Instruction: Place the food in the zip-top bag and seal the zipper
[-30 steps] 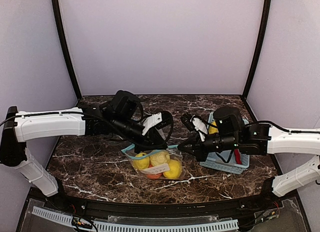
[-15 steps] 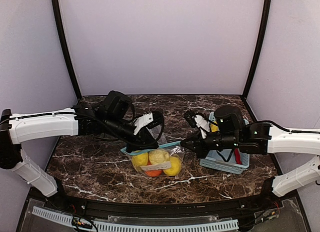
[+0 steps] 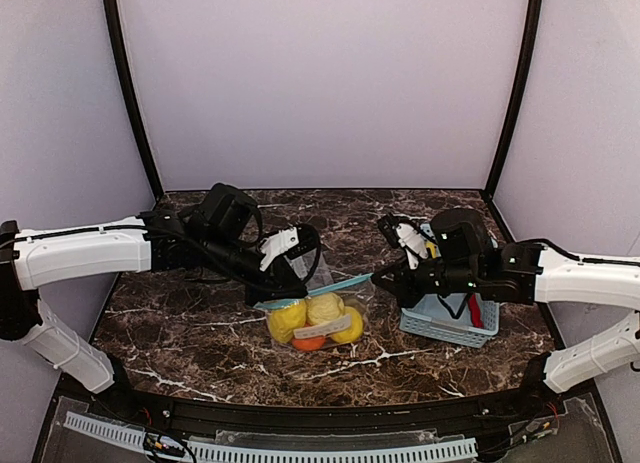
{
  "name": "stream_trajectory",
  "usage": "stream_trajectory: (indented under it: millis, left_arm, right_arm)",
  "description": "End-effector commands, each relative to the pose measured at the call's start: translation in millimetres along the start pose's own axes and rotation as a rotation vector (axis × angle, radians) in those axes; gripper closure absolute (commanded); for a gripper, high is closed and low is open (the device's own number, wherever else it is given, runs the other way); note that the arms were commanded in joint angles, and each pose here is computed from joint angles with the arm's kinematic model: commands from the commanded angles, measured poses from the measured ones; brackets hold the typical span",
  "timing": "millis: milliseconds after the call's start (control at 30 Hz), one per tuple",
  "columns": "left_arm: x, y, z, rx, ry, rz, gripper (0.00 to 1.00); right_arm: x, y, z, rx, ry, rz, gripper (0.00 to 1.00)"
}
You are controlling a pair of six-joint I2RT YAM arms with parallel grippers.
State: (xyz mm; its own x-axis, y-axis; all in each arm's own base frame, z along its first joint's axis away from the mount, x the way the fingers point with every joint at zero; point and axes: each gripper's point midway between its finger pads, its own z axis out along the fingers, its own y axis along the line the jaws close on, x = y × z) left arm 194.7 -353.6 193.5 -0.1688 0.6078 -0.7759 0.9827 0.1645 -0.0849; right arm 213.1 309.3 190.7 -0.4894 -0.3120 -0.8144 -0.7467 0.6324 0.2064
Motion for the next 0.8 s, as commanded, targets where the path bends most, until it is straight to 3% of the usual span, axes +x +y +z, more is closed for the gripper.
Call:
stream_trajectory:
  millis: [0,767]
  left_arm:
    - [24.0,-5.8,-9.0,0.009,0.069,-0.029,0.99]
    - [28.8,-0.2,-9.4,0.005,0.067,-0.048,0.99]
  right_arm:
    - [-3.8,-29.9,-6.2,0.132,-0.014,0.042,1.00]
    - [1.6,-59.7,-18.1,0.231,-0.001,0.094,1.00]
